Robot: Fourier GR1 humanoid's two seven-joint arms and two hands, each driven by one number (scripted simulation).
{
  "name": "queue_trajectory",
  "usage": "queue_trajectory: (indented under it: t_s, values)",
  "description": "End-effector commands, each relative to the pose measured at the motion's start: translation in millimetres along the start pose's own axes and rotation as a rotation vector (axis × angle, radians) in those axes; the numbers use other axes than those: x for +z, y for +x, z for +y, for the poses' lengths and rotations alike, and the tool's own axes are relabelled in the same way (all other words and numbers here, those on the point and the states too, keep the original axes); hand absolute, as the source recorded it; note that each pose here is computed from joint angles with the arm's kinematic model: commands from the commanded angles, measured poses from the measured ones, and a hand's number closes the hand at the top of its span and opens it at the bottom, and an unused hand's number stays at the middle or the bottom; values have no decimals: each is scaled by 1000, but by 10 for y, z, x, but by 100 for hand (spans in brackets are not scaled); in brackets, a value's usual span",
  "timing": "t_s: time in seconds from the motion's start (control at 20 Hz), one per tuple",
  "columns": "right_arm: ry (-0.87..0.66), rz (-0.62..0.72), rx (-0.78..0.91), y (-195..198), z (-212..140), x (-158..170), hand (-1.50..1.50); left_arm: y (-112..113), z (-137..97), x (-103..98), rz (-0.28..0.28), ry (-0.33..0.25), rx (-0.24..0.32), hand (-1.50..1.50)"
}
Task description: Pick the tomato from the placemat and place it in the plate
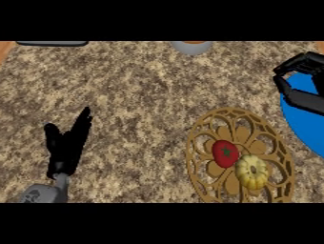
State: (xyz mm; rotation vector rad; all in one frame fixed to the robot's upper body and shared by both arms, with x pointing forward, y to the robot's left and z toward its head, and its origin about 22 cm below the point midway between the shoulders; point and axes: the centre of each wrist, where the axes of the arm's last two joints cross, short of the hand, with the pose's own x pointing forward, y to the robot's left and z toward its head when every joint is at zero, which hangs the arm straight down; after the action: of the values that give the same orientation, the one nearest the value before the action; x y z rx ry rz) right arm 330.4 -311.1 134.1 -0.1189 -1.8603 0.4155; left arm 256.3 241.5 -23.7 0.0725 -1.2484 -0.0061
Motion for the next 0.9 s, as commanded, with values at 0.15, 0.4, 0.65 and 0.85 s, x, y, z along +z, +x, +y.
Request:
queue_trajectory:
  t_s: [0.15, 0.4, 0.65, 0.85]
  values:
    - [-81, -178, -115, -578, -290, 110, -150, -35, -153, 134, 53, -57, 26, 0]
    - [31, -177, -2, -526, -495, 125, -150, -200, 70, 265, 60, -53, 33, 0]
    - [302, -64, 246, -154, -468, -62, -150, -285, 32, 207, 79, -40, 29, 0]
    - [500, 18, 391, 16, -509, -5, -150, -198, 109, 199, 71, -48, 28, 0]
